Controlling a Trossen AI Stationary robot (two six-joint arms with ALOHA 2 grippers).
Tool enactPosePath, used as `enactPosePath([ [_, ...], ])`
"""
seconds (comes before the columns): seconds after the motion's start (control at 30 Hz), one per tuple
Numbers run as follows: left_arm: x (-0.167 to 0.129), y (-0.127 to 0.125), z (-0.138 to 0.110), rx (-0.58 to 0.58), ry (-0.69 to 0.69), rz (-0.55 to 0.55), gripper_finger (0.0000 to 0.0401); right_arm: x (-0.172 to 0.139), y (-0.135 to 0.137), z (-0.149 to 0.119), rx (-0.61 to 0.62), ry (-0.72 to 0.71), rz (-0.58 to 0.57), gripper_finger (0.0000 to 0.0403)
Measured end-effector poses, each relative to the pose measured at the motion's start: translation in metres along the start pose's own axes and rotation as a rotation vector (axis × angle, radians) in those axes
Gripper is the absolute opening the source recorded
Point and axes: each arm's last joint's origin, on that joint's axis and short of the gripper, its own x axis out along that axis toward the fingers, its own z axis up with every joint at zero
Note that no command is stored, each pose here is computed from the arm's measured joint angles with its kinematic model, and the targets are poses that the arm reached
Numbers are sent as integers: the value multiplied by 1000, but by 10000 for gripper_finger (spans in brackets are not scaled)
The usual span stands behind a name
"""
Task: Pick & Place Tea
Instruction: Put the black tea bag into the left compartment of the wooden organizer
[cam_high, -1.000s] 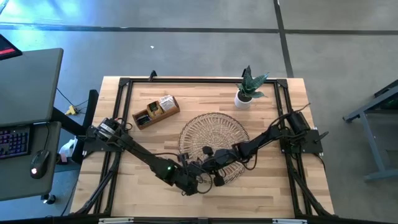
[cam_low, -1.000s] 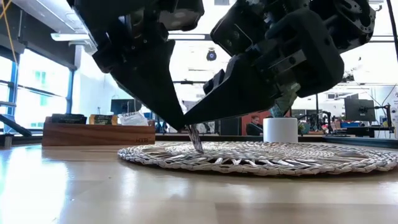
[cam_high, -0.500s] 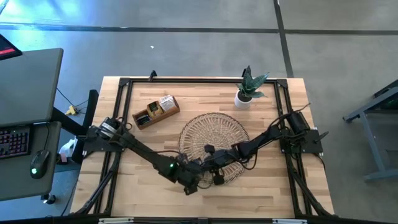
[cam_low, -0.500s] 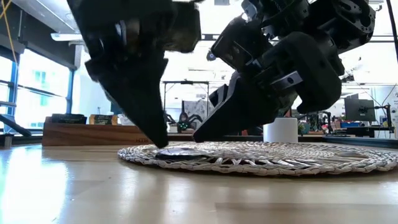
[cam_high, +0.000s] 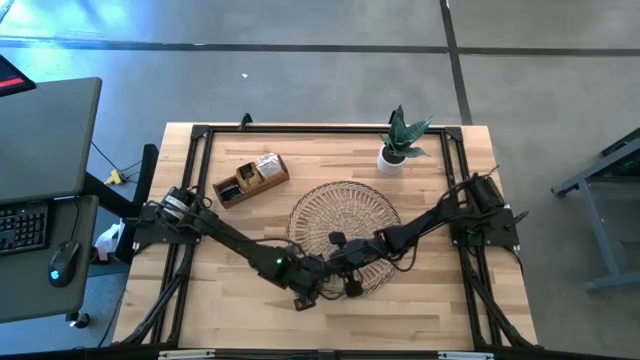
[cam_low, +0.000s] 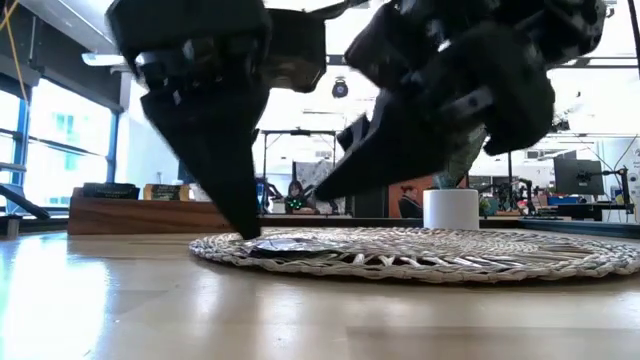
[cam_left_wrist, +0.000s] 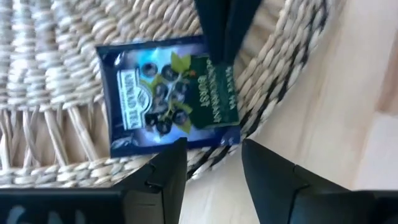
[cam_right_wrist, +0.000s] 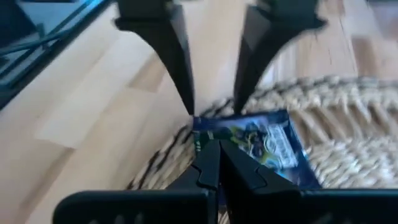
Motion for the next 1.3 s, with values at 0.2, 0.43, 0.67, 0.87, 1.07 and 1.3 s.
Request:
enactPosePath([
  [0.2, -2, -1, 2, -3, -7, -10, 143, -4, 14, 0, -202, 30, 37, 38],
  [0.43, -1, -1, 3, -31, -22, 3, 138, 3, 15, -15, -322, 108, -102, 134],
  [0.67, 1, -1, 1, -55, 4, -9, 137, 4, 5, -18, -240, 136, -69, 181],
  [0.87, 12, 5, 5, -68, 9, 17, 137, 4, 3, -18, -301, 147, -89, 167],
  [1.07, 23, 12, 14, -87, 29, -29, 137, 3, 0, -18, -302, 146, -92, 124],
  [1.3, 25, 8, 20, -17, -9, -113, 137, 3, -1, -19, -330, 159, -96, 40],
])
